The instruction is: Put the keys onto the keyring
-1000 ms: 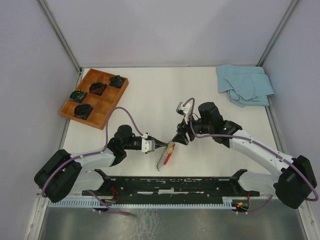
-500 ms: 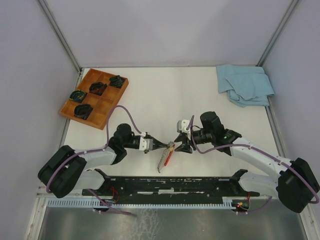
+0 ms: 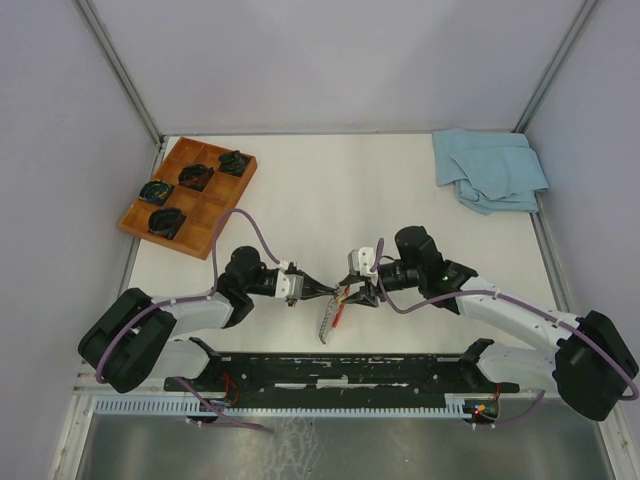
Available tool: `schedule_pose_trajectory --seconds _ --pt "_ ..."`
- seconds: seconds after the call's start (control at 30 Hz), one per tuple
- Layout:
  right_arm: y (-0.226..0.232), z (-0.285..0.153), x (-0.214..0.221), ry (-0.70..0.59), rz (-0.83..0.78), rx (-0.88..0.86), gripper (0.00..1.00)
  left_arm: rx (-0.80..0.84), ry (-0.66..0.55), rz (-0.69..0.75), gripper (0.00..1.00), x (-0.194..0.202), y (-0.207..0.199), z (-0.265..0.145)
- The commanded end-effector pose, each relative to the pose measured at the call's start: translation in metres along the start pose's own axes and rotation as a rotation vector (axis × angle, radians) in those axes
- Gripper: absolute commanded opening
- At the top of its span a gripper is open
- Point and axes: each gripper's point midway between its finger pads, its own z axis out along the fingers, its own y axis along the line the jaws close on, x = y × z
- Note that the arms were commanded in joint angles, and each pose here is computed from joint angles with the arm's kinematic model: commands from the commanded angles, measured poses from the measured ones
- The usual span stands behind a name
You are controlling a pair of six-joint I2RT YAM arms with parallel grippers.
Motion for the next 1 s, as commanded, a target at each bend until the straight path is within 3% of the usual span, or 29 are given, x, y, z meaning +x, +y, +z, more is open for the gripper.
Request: schedule_pose_trajectory --seconds 0.0,0.43,0.63,0.73,0.97 --pt "-0.002 0.004 -0.009 -0.032 -0.05 -0.006 0.49 -0.01 -0.067 0.048 0.03 -0.022 0.012 0.001" --pt "-0.007 0.013 -0.002 -0.027 -0.025 0.001 0.41 -0.006 -0.098 0.042 0.03 -0.028 0.013 0.001" --pt "-0.009 0.015 -0.002 -0.02 0.01 0.008 0.28 -0.001 -0.097 0.033 0.03 -0.027 0.011 0.001" --pt "-0.012 0.014 0.0 0.0 0.073 0.03 0.18 -0.001 -0.1 0.047 0.03 -0.029 0.01 0.0" --pt "-0.026 0.015 0.0 0.034 0.403 0.134 0.06 -0.003 -0.038 0.079 0.03 -0.02 0.008 0.001"
